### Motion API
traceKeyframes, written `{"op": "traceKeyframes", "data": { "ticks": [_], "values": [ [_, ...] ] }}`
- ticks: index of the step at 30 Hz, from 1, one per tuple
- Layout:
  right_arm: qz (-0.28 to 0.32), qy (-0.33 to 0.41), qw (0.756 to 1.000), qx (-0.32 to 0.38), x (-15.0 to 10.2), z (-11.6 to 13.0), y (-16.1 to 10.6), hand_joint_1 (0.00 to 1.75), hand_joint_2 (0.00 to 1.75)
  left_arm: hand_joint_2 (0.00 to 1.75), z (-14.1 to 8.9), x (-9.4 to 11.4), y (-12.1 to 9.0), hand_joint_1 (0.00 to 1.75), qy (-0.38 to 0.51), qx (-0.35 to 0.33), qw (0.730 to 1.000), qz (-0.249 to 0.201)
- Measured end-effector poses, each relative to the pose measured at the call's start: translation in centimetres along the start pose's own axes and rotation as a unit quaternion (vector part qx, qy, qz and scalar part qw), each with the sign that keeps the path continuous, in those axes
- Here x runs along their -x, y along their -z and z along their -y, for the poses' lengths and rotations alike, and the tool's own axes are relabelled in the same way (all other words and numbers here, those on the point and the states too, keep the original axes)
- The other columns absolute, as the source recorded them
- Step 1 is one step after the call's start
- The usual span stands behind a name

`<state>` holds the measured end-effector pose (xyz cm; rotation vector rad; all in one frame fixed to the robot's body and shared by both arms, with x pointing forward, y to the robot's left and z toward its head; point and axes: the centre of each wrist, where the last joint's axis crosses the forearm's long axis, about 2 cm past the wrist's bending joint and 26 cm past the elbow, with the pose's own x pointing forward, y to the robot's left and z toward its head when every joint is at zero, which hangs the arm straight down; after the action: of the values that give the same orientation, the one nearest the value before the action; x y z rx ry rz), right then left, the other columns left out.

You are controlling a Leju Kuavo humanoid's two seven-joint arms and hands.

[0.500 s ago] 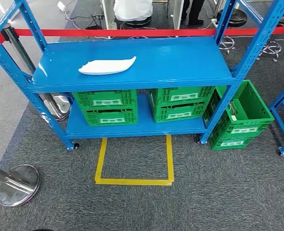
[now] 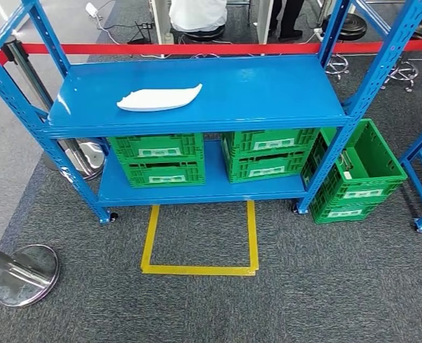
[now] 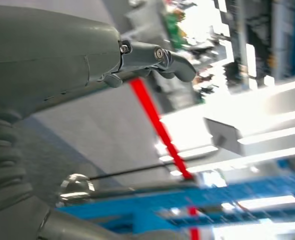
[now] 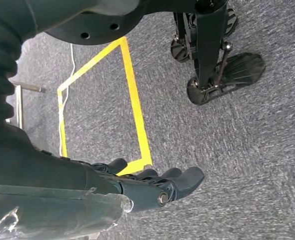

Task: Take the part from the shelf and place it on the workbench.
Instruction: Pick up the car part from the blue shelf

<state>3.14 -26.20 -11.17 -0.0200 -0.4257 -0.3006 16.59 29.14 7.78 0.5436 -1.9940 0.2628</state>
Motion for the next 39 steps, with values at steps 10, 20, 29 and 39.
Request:
{"op": "traceKeyframes", "data": {
  "ticks": [10,20,29,39],
  "values": [
    [0.021,-0.022,0.999,-0.01,-0.3,-0.3,0.1,0.0,0.0,0.0,0.9,-2.0,0.3,0.0,-0.028,0.022,0.999,0.036],
    [0.022,-0.029,0.999,-0.013,-0.5,-0.8,0.2,0.0,0.0,0.0,0.2,-2.1,0.1,0.0,-0.032,0.023,0.999,0.035],
    [0.018,-0.042,0.999,-0.012,-0.5,-1.2,0.1,0.0,0.0,0.0,-0.3,-1.9,-0.1,0.0,-0.049,0.034,0.998,0.027],
    [0.024,-0.04,0.999,-0.017,-0.5,-1.3,0.1,0.0,0.0,0.0,-0.2,-1.9,0.6,0.0,-0.05,0.03,0.998,0.033]
  ]
}}
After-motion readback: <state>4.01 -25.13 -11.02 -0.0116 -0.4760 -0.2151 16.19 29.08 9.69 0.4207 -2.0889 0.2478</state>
